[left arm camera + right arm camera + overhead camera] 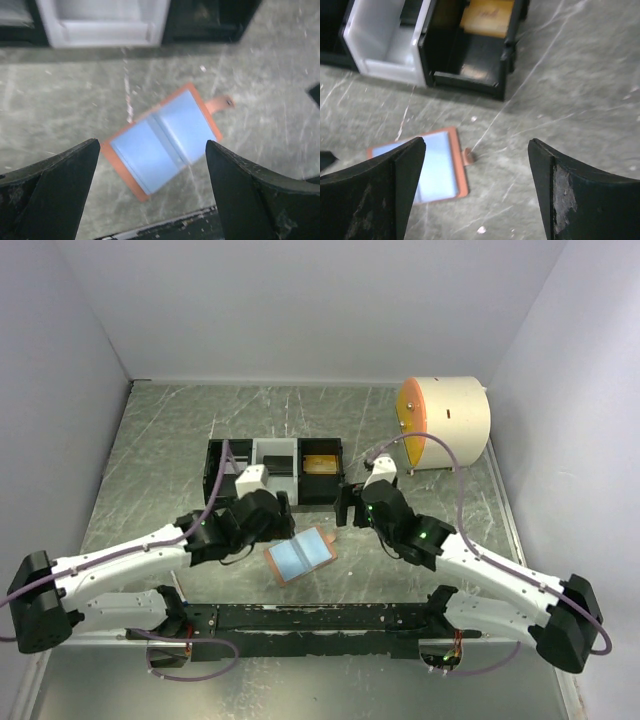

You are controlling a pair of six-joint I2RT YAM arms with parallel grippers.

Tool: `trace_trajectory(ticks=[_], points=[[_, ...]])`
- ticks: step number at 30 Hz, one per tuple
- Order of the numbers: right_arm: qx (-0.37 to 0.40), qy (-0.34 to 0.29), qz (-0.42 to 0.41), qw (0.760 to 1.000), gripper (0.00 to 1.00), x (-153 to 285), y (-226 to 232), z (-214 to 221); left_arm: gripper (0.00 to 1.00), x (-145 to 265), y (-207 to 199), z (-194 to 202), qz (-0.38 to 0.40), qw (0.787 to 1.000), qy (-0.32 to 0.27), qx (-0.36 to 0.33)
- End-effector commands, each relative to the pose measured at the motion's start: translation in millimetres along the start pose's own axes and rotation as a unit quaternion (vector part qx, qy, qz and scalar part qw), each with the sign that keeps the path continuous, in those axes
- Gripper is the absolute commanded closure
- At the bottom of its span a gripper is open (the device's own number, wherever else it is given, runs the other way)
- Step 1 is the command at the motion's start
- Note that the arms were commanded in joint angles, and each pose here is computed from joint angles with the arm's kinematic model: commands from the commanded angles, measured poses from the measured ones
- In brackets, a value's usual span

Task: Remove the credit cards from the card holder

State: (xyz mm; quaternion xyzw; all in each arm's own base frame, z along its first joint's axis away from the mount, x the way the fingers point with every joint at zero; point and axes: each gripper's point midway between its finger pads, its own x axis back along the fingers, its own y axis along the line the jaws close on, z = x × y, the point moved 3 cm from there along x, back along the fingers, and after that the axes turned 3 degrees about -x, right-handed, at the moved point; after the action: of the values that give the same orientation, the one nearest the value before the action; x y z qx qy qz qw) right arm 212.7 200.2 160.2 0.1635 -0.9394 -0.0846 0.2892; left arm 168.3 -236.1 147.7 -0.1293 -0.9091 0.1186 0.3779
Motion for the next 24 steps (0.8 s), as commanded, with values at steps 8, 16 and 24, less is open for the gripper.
trace_trajectory(ticks=[8, 16, 24], points=[[0.003, -0.143, 0.095, 0.985, 0.00, 24.4, -59.6, -76.6, 0.00, 47.4, 86.4, -82.0, -0.121, 0.988, -0.091, -0.007], [-0.039, -0.137, 0.073, 0.987, 0.00, 26.8, -99.7, -109.3, 0.00, 75.2, 130.3, -114.7, -0.198, 0.972, -0.124, -0.006], [-0.021, -0.168, 0.106, 0.980, 0.00, 69.3, -94.8, -167.7, 0.00, 102.2, 128.1, -141.1, -0.189, 0.974, -0.118, 0.042]])
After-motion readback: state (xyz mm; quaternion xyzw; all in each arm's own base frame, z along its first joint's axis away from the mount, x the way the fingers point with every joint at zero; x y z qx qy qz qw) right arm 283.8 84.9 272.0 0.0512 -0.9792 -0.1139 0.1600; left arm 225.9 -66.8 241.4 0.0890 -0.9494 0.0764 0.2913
